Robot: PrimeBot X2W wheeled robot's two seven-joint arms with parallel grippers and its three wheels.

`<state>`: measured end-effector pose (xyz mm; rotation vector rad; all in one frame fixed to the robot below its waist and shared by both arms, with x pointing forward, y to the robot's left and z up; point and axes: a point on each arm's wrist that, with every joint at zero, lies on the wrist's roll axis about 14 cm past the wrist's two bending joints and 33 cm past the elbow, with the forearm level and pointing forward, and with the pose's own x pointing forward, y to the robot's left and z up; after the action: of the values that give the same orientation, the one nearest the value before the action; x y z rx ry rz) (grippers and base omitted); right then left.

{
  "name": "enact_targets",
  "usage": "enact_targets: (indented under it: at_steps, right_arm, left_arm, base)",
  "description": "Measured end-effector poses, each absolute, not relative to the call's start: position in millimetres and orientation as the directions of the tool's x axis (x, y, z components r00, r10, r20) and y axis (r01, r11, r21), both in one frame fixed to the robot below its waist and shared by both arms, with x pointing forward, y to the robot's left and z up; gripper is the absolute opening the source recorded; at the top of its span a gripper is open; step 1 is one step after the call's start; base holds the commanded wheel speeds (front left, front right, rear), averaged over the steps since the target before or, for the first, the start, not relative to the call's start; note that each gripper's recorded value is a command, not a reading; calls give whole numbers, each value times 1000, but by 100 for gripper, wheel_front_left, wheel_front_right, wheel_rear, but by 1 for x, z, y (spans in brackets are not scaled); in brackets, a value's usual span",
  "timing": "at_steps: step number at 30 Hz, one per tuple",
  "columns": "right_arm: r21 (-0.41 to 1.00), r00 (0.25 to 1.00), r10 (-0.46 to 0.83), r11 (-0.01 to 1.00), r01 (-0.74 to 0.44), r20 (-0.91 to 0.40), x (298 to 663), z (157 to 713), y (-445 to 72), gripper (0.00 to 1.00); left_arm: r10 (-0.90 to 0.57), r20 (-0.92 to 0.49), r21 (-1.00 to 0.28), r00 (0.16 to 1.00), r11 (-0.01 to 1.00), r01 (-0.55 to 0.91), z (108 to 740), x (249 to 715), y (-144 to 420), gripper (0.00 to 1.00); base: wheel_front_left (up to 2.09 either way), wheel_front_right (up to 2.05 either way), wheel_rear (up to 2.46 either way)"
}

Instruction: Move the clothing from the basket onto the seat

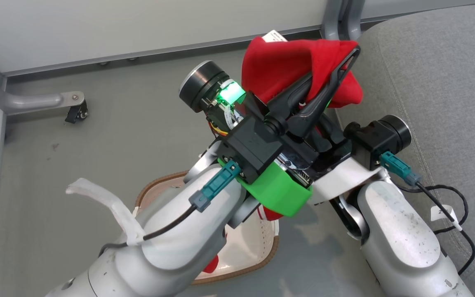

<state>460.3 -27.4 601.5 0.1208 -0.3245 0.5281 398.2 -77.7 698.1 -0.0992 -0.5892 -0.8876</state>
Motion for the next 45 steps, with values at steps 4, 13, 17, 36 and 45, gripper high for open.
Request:
enact_targets:
  at_steps: [4,13,17,36,45]
  right_arm:
    - [43,817,476,856,-516,325,456,597,-27,0]
    - [56,823,475,855,-515,313,449,593,-28,0]
    - [62,829,468,859,-508,307,449,590,-31,0]
    - [70,889,331,926,-370,316,466,589,-81,0]
    - [70,929,200,970,-232,311,467,585,-134,0]
  left_arm:
    - [-699,515,154,496,644,749,696,400,-76,0]
    - [-700,499,147,512,650,746,689,402,-76,100]
    - [-702,493,149,514,650,745,687,402,-77,100]
    - [-750,390,142,533,622,770,643,413,-87,100]
    - [-797,333,125,504,567,814,616,412,-106,100]
  base:
    - [0,0,0]
    - [0,0,0]
    - [0,0,0]
    - [0,0,0]
    - [0,0,0]
